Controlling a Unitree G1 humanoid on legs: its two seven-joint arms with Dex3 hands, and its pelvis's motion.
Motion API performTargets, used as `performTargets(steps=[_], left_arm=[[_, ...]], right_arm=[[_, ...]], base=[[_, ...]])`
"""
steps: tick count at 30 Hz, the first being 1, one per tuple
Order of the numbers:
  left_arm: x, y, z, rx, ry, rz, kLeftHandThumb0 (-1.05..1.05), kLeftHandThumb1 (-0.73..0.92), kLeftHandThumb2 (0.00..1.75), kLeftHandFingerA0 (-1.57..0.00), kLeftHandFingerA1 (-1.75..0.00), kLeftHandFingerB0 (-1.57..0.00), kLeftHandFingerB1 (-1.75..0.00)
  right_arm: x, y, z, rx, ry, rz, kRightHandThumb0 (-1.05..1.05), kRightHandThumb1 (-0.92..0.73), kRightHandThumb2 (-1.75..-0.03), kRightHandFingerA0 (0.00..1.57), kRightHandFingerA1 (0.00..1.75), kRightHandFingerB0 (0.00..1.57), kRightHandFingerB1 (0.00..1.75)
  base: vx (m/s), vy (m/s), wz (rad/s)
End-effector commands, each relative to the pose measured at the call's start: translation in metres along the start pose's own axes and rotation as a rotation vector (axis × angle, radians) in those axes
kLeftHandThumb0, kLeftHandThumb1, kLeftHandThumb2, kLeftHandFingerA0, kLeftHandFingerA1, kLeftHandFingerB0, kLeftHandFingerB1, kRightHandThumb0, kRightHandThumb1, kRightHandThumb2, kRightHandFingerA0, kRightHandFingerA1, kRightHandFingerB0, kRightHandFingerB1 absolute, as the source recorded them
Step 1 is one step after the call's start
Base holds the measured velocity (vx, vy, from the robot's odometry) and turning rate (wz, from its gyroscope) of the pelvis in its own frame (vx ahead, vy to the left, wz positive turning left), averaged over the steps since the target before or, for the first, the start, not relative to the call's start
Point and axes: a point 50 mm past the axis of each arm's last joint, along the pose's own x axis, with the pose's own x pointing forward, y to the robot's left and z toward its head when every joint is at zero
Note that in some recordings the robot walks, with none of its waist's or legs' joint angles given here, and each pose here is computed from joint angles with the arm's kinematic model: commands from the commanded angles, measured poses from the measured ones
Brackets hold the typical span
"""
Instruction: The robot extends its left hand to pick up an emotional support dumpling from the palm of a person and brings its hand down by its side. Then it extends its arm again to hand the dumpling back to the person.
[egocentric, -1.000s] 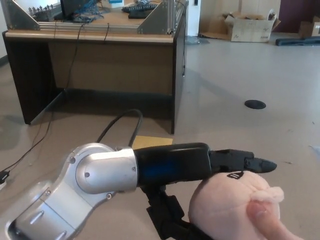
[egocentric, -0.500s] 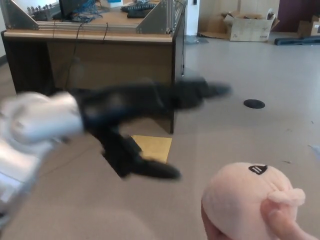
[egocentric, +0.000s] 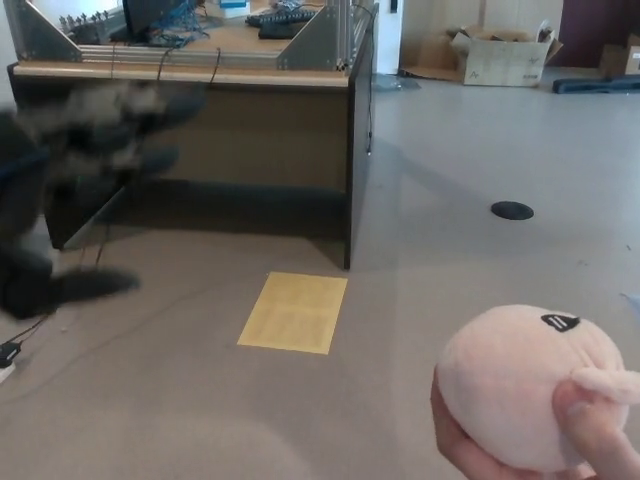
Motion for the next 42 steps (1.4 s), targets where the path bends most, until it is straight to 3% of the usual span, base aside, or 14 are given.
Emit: performTargets(steps=[1,7,8,11,12,15,17,18,22,23,26,31,32,42], left_arm=[[-0.045,-0.052,-0.089,-0.146,0.133,0.059,-0.76,0.44,0.59,-0.08,-0.32,0.0,-0.19],[-0.081,-0.099,-0.147,-0.154,0.328,0.19,-0.71,0.45,0.54,-0.11,-0.32,-0.04,-0.24],[-0.092,-0.108,-0.159,-0.181,0.36,0.26,-0.34,0.22,0.84,-0.03,-0.49,0.0,-0.47],[-0.13,-0.14,-0.194,-0.289,0.471,0.536,-0.31,0.35,0.92,-0.09,-0.51,-0.06,-0.49],[-0.137,-0.145,-0.2,-0.304,0.492,0.601,-0.56,0.58,0.58,-0.3,-0.37,-0.21,-0.29],[-0.152,-0.153,-0.208,-0.278,0.557,0.709,-0.6,0.49,0.76,-0.31,-0.46,-0.18,-0.39],[-0.158,-0.153,-0.215,-0.288,0.601,0.722,-0.58,0.49,0.73,-0.3,-0.44,-0.22,-0.39],[-0.159,-0.153,-0.217,-0.289,0.611,0.719,-0.5,0.58,0.58,-0.34,-0.37,-0.26,-0.3],[-0.157,-0.151,-0.222,-0.229,0.653,0.638,-0.65,0.48,0.74,-0.28,-0.44,-0.21,-0.38],[-0.158,-0.154,-0.223,-0.197,0.667,0.59,-0.58,0.56,0.57,-0.32,-0.37,-0.25,-0.29],[-0.163,-0.16,-0.223,-0.179,0.688,0.554,-0.6,0.56,0.57,-0.32,-0.38,-0.25,-0.29],[-0.166,-0.163,-0.225,-0.175,0.692,0.545,-0.58,0.56,0.57,-0.31,-0.37,-0.24,-0.29],[-0.16,-0.161,-0.227,-0.17,0.688,0.545,-0.62,0.48,0.73,-0.28,-0.46,-0.21,-0.38],[-0.168,-0.167,-0.229,-0.153,0.706,0.542,-0.63,0.47,0.73,-0.27,-0.45,-0.21,-0.38]], right_arm=[[-0.005,-0.003,-0.007,0.01,0.017,-0.038,-0.26,-0.63,-0.59,0.79,0.57,0.65,0.47],[-0.005,-0.006,-0.008,0.001,0.013,-0.054,-0.27,-0.64,-0.59,0.78,0.55,0.66,0.47],[-0.006,-0.006,-0.009,0.001,0.013,-0.057,-0.26,-0.64,-0.59,0.81,0.61,0.68,0.48],[-0.006,-0.009,-0.009,0.004,0.011,-0.062,-0.26,-0.63,-0.59,0.8,0.56,0.68,0.48],[-0.004,-0.01,-0.008,0.004,0.01,-0.062,-0.26,-0.63,-0.59,0.78,0.55,0.68,0.48],[-0.003,-0.008,-0.008,0.001,0.025,-0.055,-0.27,-0.64,-0.59,0.79,0.59,0.67,0.47],[-0.004,-0.007,-0.008,0.001,0.022,-0.057,-0.28,-0.64,-0.59,0.78,0.55,0.66,0.47],[-0.004,-0.006,-0.008,0.004,0.023,-0.059,-0.27,-0.64,-0.59,0.8,0.55,0.67,0.47],[-0.006,-0.005,-0.01,0.015,0.027,-0.071,-0.27,-0.63,-0.59,0.82,0.57,0.68,0.48],[-0.01,-0.002,-0.014,0.018,0.034,-0.07,-0.27,-0.63,-0.59,0.81,0.56,0.67,0.48],[-0.018,0.003,-0.02,0.024,0.045,-0.057,-0.26,-0.64,-0.59,0.78,0.55,0.67,0.48],[-0.02,0.005,-0.022,0.022,0.047,-0.05,-0.26,-0.64,-0.59,0.78,0.55,0.67,0.48],[-0.016,0.001,-0.02,0.015,0.046,-0.062,-0.26,-0.63,-0.59,0.8,0.58,0.69,0.48],[-0.019,0.006,-0.023,0.029,0.054,-0.049,-0.25,-0.63,-0.59,0.8,0.58,0.68,0.48]], base=[[0.0,0.0,0.0],[0.0,0.0,0.0],[0.0,0.0,0.0],[0.0,0.0,0.0],[0.0,0.0,0.0],[0.0,0.0,0.0],[0.0,0.0,0.0],[0.0,0.0,0.0],[0.0,0.0,0.0],[0.0,0.0,0.0],[0.0,0.0,0.0],[0.0,0.0,0.0],[0.0,0.0,0.0],[0.0,0.0,0.0]])
